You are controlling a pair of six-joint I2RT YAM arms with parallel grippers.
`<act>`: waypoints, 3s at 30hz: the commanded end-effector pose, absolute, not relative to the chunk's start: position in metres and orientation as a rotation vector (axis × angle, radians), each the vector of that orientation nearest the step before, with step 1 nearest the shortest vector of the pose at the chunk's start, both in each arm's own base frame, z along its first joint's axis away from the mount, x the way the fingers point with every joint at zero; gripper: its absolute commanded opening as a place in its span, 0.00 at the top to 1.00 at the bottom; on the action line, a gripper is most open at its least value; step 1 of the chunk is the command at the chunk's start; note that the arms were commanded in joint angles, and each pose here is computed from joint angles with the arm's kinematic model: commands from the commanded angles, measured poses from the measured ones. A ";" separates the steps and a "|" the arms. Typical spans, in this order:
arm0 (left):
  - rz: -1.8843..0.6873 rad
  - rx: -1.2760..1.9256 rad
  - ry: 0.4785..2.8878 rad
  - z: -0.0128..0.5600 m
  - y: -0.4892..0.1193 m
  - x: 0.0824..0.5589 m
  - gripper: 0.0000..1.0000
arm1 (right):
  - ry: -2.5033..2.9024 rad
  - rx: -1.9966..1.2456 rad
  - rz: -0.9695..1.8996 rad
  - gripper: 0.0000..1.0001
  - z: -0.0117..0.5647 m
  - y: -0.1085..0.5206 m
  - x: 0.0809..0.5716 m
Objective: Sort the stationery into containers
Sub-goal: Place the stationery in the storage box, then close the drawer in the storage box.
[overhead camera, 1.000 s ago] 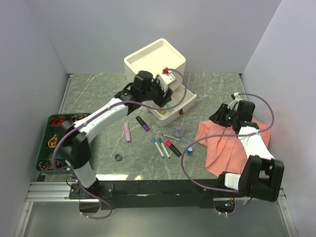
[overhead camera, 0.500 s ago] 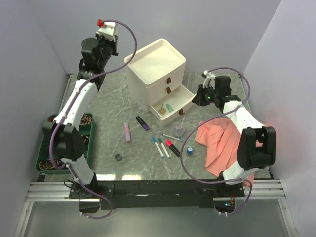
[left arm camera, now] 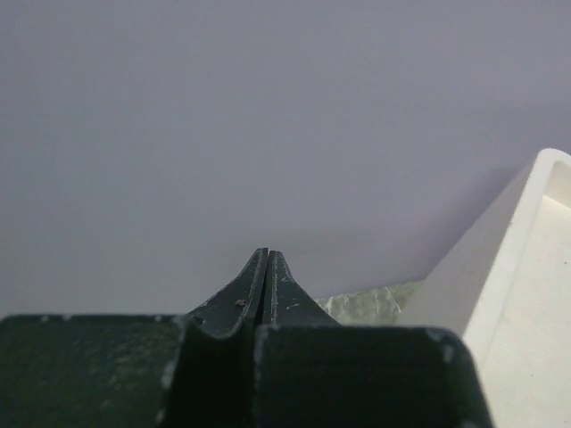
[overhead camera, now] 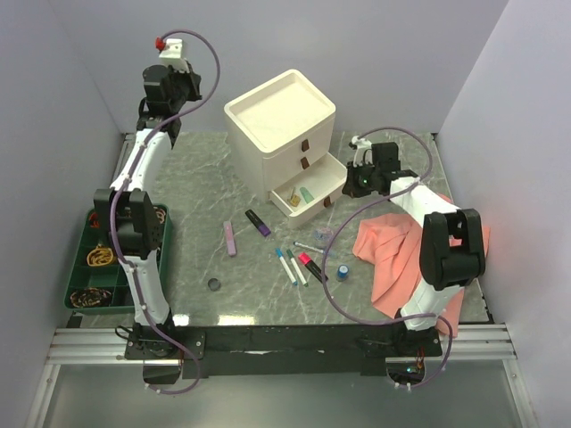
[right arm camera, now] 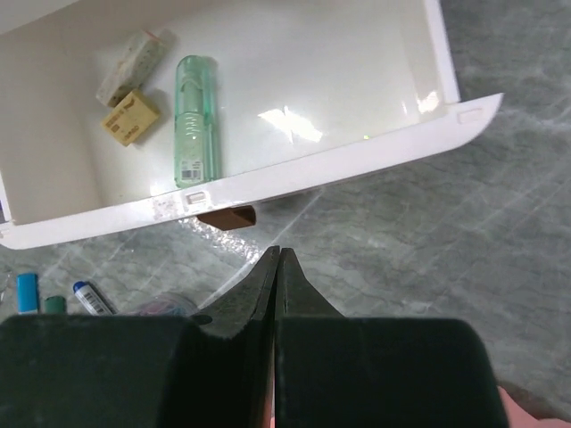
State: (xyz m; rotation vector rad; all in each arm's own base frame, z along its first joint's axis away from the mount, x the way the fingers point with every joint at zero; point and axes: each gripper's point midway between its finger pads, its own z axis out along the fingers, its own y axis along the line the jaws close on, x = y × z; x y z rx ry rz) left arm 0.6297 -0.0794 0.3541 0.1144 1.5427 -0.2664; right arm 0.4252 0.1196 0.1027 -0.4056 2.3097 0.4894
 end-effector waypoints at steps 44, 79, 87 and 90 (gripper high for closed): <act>-0.503 0.179 1.592 0.380 -0.121 0.540 0.99 | 2.123 -0.020 1.043 1.00 0.189 0.206 0.437; -0.305 0.251 1.735 0.320 -0.097 0.539 0.99 | 2.260 0.584 1.165 1.00 0.085 0.153 0.489; -0.283 0.264 1.774 0.302 -0.095 0.537 0.99 | 2.220 0.567 1.202 1.00 0.088 0.166 0.523; -0.268 0.264 1.786 0.296 -0.093 0.539 0.99 | 2.228 0.571 1.212 1.00 0.082 0.174 0.529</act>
